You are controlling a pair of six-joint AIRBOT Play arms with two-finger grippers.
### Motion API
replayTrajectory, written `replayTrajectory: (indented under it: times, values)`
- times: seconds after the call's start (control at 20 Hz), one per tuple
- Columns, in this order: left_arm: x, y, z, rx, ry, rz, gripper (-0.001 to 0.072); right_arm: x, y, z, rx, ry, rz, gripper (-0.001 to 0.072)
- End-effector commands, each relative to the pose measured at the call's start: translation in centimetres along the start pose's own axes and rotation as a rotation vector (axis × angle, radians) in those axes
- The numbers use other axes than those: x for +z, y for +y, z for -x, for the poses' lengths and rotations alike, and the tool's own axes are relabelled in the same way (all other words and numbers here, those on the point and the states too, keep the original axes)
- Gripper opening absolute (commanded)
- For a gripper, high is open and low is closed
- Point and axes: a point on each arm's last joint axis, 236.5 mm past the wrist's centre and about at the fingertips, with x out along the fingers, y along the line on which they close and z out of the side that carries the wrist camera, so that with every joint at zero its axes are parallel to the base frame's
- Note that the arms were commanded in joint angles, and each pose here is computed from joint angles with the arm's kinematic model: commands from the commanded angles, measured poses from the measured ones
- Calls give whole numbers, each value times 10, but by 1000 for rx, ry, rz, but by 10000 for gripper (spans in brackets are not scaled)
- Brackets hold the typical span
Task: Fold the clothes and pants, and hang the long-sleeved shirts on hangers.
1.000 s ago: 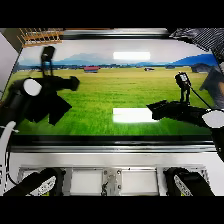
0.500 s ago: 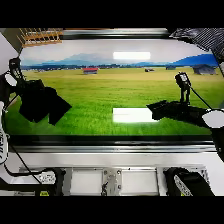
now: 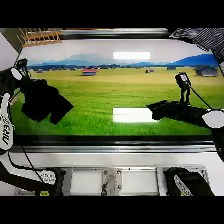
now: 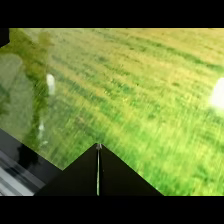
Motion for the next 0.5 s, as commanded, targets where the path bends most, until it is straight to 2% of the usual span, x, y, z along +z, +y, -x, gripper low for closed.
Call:
replayTrajectory:
  times: [0.0, 0.25, 0.35, 0.45]
  values:
    - [33, -100, 73, -208, -128, -113, 9, 1, 1, 0, 1, -1, 0, 21]
    - [27, -289, 267, -548, -454, -436, 9, 11, 2, 2, 10, -42, 3, 18]
    - [1, -337, 327, -636, -546, -584, 9, 31, -32, 18, -111, -95, -4, 18]
    - [-32, -362, 340, -656, -530, -688, 9, 49, -74, 46, -262, -141, -50, 17]
